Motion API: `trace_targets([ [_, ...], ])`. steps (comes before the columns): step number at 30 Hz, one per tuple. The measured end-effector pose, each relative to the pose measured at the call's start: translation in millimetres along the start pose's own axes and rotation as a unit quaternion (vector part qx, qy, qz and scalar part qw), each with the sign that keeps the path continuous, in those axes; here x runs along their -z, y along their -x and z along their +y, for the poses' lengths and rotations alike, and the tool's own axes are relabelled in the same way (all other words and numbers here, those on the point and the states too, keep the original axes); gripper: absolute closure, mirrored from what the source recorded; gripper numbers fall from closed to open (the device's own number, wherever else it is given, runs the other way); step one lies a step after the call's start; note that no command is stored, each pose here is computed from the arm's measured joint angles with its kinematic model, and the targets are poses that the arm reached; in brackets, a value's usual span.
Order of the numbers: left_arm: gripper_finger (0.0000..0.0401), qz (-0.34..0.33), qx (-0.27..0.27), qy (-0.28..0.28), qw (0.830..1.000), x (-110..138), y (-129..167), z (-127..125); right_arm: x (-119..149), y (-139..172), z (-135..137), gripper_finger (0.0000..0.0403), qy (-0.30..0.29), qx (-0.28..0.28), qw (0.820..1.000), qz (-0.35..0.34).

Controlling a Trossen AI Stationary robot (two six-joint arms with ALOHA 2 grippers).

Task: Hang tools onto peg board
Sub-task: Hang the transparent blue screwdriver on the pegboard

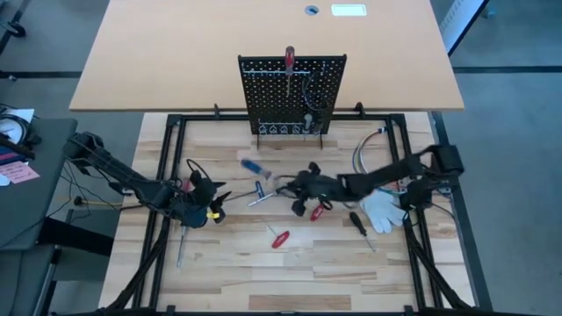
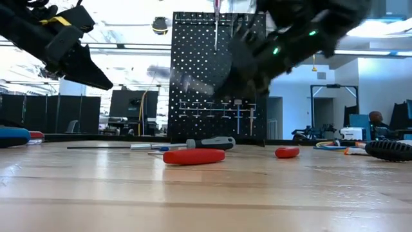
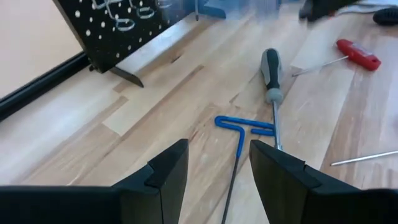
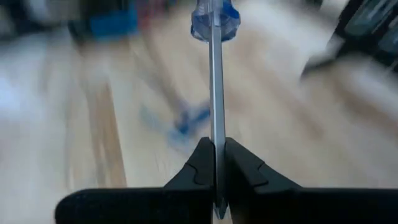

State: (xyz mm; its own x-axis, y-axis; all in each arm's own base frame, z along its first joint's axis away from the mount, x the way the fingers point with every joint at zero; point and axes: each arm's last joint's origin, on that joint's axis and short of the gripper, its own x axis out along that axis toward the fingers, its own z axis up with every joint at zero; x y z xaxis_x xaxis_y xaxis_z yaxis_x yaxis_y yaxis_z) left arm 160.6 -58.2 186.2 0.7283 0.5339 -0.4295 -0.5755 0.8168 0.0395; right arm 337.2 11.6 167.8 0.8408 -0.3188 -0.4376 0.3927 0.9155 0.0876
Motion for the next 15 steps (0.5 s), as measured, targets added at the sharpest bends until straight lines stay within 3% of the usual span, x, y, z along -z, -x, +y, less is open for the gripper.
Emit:
trace_targets([
  [5, 0.0235, -0.007, 0.004, -0.003, 1.000, -2.0, 0.0, -1.5, -5.1, 29.8, 10.3, 0.0386, -0.048, 0.022, 0.977, -0.205],
  [9, 0.0235, -0.007, 0.003, -0.006, 1.000, -1.7, 0.0, -1.1, -23.2, 45.7, 5.4, 0.0386, -0.061, 0.041, 0.940, -0.334],
  [12, 0.0235, -0.007, 0.002, -0.006, 1.000, -1.7, 0.0, -1.1, -41.0, 51.5, -4.4, 0.0386, -0.067, 0.063, 0.912, -0.399],
  [15, 0.0235, -0.007, 0.002, -0.006, 1.000, -1.7, 0.0, -1.1, -54.9, 48.8, -16.9, 0.0386, -0.073, 0.089, 0.898, -0.425],
])
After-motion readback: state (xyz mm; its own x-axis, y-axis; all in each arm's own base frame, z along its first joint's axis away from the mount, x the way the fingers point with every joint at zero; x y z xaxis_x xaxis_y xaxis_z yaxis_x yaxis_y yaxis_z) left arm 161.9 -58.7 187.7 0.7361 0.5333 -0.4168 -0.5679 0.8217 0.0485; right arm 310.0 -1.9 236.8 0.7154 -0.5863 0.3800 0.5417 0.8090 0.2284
